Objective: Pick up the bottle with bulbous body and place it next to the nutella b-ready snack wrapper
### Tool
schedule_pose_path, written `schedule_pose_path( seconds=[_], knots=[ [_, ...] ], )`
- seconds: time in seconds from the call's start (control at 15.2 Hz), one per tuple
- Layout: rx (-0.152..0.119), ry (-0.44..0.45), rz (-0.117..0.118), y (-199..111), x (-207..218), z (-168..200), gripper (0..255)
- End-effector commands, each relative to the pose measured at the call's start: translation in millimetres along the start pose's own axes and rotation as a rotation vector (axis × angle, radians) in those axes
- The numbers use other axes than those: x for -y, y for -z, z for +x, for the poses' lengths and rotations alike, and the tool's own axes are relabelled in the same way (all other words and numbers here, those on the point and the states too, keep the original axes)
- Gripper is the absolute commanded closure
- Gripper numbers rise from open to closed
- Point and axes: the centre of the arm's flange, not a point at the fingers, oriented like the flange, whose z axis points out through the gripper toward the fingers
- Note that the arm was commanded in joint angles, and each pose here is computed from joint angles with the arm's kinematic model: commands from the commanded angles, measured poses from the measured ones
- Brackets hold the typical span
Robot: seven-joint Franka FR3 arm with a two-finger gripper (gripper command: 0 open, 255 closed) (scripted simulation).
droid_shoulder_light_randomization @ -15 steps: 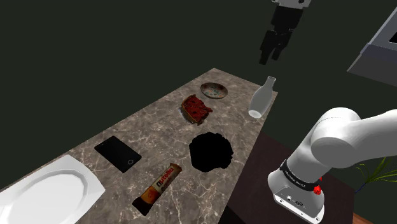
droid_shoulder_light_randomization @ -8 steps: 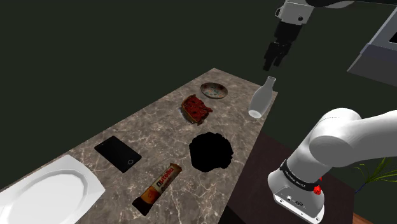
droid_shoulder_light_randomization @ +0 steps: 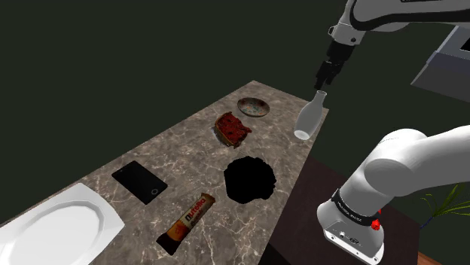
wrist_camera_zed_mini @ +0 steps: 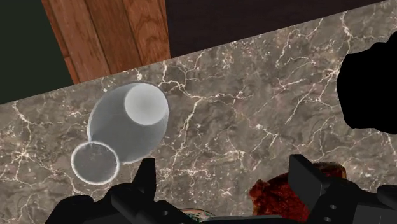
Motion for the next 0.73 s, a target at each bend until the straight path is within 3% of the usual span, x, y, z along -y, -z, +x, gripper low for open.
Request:
schedule_pose_path(
  seconds=[0.0,0.46,0.66],
  knots=[
    [-0.007,0.000,0.001,-11.7,-24.3,1.9,0],
    [-0.029,-0.005,0.006,-55.8,-105.5,10.5,0],
    [-0.029,-0.005,0.007,-67.6,-107.7,11.0,0]
  ],
)
